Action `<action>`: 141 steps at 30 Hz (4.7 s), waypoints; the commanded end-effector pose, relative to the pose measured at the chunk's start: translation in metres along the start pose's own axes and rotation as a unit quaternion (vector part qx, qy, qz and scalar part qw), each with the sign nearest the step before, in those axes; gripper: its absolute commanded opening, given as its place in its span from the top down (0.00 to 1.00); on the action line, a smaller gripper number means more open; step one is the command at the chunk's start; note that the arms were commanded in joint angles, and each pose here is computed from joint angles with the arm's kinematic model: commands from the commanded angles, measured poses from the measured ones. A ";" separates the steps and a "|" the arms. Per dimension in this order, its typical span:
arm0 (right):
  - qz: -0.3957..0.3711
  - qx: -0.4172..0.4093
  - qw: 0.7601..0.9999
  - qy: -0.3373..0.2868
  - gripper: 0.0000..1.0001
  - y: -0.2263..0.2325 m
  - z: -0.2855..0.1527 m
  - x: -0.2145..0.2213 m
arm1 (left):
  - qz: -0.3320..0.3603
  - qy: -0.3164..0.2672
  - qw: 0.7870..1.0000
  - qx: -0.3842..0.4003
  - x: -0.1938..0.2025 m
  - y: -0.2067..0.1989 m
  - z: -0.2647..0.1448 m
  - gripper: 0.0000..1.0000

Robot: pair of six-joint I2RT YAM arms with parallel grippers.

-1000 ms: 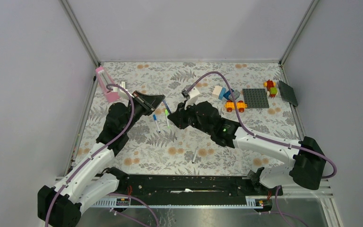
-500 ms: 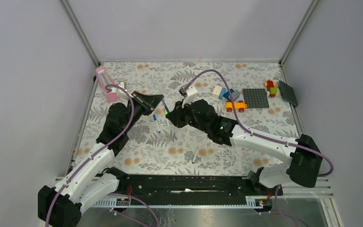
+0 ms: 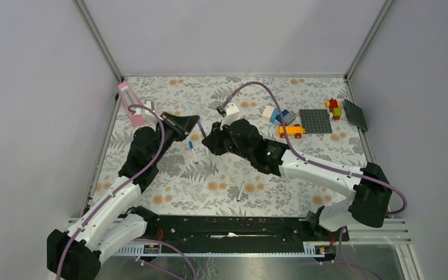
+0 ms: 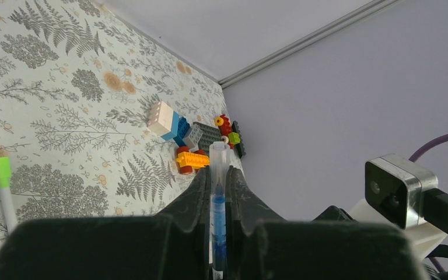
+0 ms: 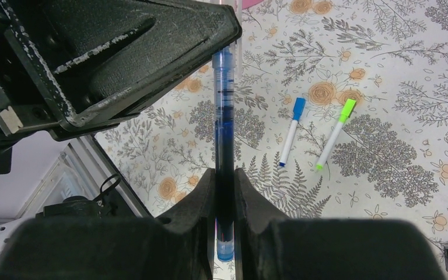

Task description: Insert the pens into the pen caps

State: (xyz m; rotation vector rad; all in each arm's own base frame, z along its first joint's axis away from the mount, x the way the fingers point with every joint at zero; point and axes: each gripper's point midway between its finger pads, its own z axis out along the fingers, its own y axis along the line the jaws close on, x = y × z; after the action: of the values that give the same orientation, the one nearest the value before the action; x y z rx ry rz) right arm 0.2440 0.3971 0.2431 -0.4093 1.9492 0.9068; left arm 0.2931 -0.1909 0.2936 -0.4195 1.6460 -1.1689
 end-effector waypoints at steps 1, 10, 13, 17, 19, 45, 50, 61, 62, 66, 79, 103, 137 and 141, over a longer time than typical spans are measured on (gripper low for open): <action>0.009 0.017 0.998 -0.060 1.00 0.007 0.002 -0.047 | 0.016 0.022 0.999 0.025 0.009 -0.010 -0.008 1.00; -0.018 0.085 0.995 -0.047 1.00 -0.002 0.013 -0.069 | 0.016 0.035 0.999 0.004 0.013 -0.002 -0.007 1.00; -0.024 0.092 0.995 -0.038 1.00 0.000 0.021 -0.073 | 0.014 0.038 0.999 0.003 0.014 -0.002 -0.006 1.00; -0.027 0.093 0.995 -0.038 1.00 0.004 0.028 -0.078 | 0.016 0.045 0.999 -0.005 0.016 0.000 -0.007 1.00; -0.029 0.094 0.994 -0.041 1.00 0.004 0.031 -0.080 | 0.015 0.046 0.999 -0.009 0.017 0.002 -0.008 1.00; -0.013 -0.264 0.953 -0.149 1.00 0.085 -0.043 -0.141 | 0.051 0.053 0.983 0.167 0.027 -0.050 -0.054 1.00; -0.008 -0.316 0.936 -0.155 1.00 0.091 -0.061 -0.149 | 0.053 0.056 0.976 0.205 0.031 -0.058 -0.064 1.00; -0.015 -0.189 0.969 -0.156 1.00 0.052 -0.037 -0.160 | 0.048 0.069 0.984 0.158 0.034 -0.043 -0.050 1.00; -0.016 -0.160 0.975 -0.156 1.00 0.043 -0.033 -0.161 | 0.044 0.074 0.986 0.145 0.036 -0.037 -0.047 1.00; -0.034 -0.043 0.988 -0.146 1.00 0.010 -0.015 -0.161 | 0.013 0.101 0.989 0.108 0.048 -0.021 -0.035 1.00; -0.107 0.196 0.971 -0.081 1.00 -0.045 0.040 -0.141 | -0.036 0.165 0.983 -0.066 0.092 0.031 0.005 1.00; -0.085 -0.277 0.951 -0.105 1.00 0.066 -0.027 -0.149 | -0.020 0.141 0.989 0.039 0.096 0.020 -0.030 1.00; -0.069 -0.319 0.942 -0.073 1.00 0.066 -0.070 -0.100 | 0.154 -0.078 0.977 0.125 -0.050 -0.113 -0.075 0.25; -0.077 -0.348 0.932 -0.069 1.00 0.074 -0.092 -0.093 | 0.190 -0.082 0.964 0.164 -0.059 -0.139 -0.091 0.21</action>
State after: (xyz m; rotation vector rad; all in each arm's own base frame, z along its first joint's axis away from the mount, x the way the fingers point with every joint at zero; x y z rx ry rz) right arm 0.2181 0.3831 0.3521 -0.8121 1.5345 1.4197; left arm 0.2233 -0.1748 0.3984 -0.1061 1.4038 -1.0731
